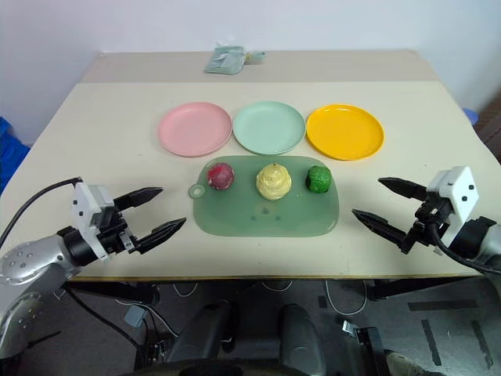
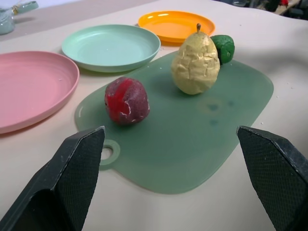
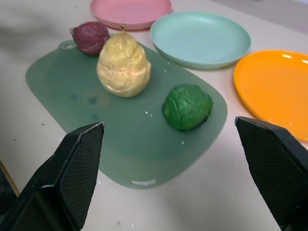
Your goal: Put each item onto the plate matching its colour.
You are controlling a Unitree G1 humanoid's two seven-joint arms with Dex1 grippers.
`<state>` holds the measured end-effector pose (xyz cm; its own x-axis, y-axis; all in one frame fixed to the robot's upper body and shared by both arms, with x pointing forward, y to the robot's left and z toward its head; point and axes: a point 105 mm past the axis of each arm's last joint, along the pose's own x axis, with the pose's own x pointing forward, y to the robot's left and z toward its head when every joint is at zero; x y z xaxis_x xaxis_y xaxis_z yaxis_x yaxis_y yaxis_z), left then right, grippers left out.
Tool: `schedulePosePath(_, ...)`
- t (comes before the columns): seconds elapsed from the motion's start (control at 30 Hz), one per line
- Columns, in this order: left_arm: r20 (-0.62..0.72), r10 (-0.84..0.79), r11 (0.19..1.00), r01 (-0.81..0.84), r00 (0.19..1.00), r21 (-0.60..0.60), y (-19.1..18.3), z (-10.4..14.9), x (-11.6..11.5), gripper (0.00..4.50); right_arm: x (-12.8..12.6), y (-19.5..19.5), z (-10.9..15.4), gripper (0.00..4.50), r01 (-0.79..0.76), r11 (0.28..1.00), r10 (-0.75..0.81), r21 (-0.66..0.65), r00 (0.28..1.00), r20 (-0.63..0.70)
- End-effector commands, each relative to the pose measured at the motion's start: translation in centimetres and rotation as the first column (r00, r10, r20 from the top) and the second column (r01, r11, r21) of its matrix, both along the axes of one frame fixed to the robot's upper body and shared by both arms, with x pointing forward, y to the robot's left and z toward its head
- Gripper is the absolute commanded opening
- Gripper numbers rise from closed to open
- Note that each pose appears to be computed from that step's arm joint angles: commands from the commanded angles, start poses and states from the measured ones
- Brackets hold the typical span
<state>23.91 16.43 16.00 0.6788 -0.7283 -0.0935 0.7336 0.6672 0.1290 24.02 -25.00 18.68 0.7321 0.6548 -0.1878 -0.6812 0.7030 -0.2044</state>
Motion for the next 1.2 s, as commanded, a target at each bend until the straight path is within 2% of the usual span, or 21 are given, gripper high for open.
schedulePosePath(0.03,0.072,-0.018,1.000,0.018,0.997,-0.004,-0.7,1.2,0.0,4.50,0.1,0.7,0.8,4.45,-0.033,0.999,0.033,-0.012,0.998,0.053)
schedulePosePath(0.17,0.074,0.001,0.999,0.002,0.997,-0.048,-1.0,1.7,0.6,4.50,0.5,1.8,1.0,4.45,-0.078,0.997,0.077,0.007,0.994,0.071)
schedulePosePath(0.27,0.024,0.090,0.991,-0.087,0.996,-0.098,-1.3,1.8,2.4,4.50,0.8,3.3,1.3,4.45,-0.153,0.988,0.151,0.011,0.983,0.101)
schedulePosePath(0.47,-0.018,0.137,0.976,-0.138,0.990,-0.171,-4.0,1.7,4.7,4.50,1.6,5.8,1.9,4.45,-0.287,0.958,0.279,0.026,0.947,0.157)
schedulePosePath(0.87,-0.077,0.276,0.951,-0.284,0.958,-0.126,-4.8,0.3,8.6,4.50,3.0,7.7,2.5,4.45,-0.372,0.927,0.354,0.053,0.911,0.210)
schedulePosePath(1.2,-0.146,0.259,0.959,-0.272,0.955,-0.075,-7.9,-1.1,11.0,4.50,3.4,8.0,2.8,4.45,-0.372,0.927,0.350,0.054,0.907,0.236)
